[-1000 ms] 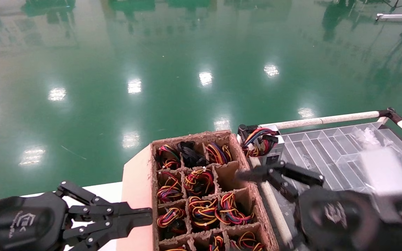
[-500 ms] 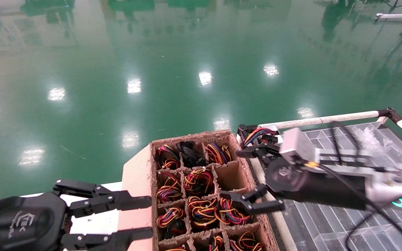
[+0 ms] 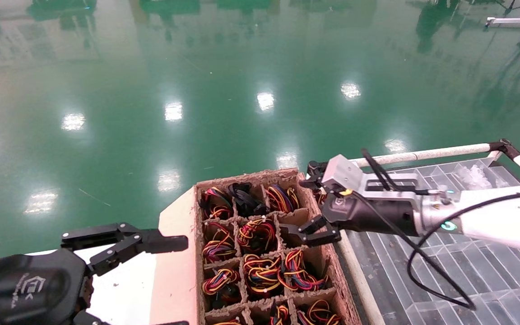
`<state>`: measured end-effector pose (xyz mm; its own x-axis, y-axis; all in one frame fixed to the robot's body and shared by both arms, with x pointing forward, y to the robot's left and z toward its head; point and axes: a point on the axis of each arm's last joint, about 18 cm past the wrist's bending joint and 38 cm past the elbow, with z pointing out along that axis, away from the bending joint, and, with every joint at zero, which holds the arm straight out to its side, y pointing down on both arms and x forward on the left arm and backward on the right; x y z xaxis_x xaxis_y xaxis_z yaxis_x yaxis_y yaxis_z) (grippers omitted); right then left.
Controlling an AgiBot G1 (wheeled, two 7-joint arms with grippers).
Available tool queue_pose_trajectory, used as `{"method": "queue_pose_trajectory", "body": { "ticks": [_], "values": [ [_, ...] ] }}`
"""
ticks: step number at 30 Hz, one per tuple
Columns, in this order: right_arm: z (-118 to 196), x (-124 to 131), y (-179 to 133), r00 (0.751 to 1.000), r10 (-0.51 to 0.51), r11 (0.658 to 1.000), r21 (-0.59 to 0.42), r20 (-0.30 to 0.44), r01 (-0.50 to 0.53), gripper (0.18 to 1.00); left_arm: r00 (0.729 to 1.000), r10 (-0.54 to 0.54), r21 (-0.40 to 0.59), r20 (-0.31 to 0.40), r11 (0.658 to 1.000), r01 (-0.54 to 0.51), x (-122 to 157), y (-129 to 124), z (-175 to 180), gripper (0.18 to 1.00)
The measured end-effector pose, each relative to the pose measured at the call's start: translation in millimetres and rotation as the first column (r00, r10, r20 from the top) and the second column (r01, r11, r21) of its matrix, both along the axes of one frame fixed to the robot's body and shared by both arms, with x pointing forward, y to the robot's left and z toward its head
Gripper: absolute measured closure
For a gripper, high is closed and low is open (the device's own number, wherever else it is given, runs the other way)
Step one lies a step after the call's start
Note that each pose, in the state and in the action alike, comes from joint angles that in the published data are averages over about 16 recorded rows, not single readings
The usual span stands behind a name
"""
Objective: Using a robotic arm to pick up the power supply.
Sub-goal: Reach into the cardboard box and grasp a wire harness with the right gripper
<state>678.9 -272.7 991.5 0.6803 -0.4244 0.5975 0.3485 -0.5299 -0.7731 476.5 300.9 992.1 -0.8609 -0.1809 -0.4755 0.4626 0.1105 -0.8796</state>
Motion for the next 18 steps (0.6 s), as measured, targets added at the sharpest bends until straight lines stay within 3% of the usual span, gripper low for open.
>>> {"method": "queue_pose_trajectory", "body": {
  "ticks": [8,18],
  "values": [
    [-3,22,9,0.999,-0.033,0.999,-0.023,0.012,0.033,0.199,1.000,0.000,0.000,0.000,1.000,0.000,0,0,0,0.337],
    [-5,44,25,0.997,-0.066,0.997,-0.042,0.042,0.067,0.286,1.000,0.000,0.000,0.000,1.000,0.000,0,0,0,0.223]
  ]
}}
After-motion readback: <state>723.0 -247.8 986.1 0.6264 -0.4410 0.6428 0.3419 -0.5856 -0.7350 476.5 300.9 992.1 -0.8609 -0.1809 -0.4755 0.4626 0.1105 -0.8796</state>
